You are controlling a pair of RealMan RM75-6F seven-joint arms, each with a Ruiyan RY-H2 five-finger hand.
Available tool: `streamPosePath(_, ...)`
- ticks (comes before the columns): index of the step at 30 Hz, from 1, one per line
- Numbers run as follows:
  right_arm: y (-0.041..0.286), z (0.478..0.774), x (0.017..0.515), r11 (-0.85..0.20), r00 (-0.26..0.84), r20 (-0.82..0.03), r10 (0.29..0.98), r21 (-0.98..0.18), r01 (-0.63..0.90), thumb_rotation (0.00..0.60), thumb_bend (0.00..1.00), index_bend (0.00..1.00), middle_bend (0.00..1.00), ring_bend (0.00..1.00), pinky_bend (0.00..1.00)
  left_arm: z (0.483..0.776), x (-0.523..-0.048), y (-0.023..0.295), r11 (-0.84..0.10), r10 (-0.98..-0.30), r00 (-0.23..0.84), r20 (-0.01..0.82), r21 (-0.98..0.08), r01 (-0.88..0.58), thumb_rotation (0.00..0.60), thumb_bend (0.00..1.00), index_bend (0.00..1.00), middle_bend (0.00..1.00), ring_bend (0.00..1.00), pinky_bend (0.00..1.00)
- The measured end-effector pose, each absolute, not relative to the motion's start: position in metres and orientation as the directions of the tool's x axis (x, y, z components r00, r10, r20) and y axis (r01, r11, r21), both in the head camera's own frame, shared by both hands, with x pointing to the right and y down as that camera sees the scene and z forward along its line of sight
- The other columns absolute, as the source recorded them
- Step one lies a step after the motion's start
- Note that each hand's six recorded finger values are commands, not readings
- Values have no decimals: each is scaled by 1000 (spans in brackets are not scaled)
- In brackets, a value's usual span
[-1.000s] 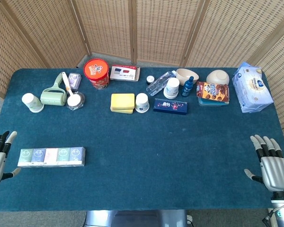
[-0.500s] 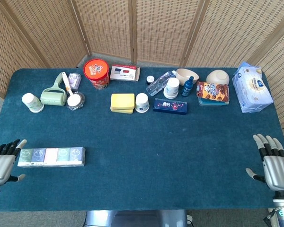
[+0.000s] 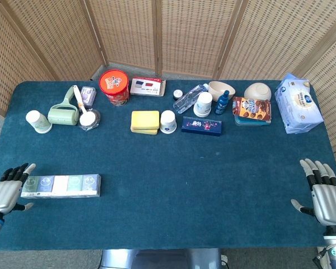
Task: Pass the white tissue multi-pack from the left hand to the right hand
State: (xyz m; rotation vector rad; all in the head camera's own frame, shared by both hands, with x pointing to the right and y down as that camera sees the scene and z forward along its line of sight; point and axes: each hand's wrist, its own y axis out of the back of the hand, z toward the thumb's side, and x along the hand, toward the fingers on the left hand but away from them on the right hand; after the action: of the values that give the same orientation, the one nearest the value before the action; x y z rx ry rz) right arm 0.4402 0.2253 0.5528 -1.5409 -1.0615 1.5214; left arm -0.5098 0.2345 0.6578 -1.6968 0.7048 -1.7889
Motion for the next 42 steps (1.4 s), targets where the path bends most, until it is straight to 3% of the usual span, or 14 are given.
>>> streamPosePath(4,225,551,441,-399,-28,-402,915,-914,74,600,0,0,0,0,0,668,-505,231,-707,-707,-9,707,-706,51,600,0,38,68,23,216)
streamPosePath(8,225,550,441,-397,-27,-401,916,-914,81,600,0,0,0,0,0,673,-501,230,-712,-700,9,714,-699,70,600,0,263,360,267,474)
streamPosePath(9,225,550,441,-397,-26,-400,916,-914,82,600,0,0,0,0,0,673,-500,229,-709,-702,12,712,-701,75,600,0,329,432,333,509)
streamPosePath(12,225,549,440,-395,-20,-398,917,-915,85,600,0,0,0,0,0,674,-498,228,-700,-711,14,703,-709,89,600,0,415,527,417,532)
streamPosePath(23,226,551,439,-397,-7,-399,917,-914,83,600,0,0,0,0,0,665,-486,220,-648,-759,48,649,-761,28,600,0,440,550,435,543)
streamPosePath(32,228,557,436,-415,-5,-416,909,-907,74,600,0,0,0,0,0,641,-452,192,-559,-821,171,545,-827,-51,600,0,447,556,433,543)
streamPosePath(42,229,561,429,-435,17,-435,900,-897,82,600,0,0,0,0,0,636,-389,150,-538,-785,381,488,-842,-29,600,0,443,556,422,543)
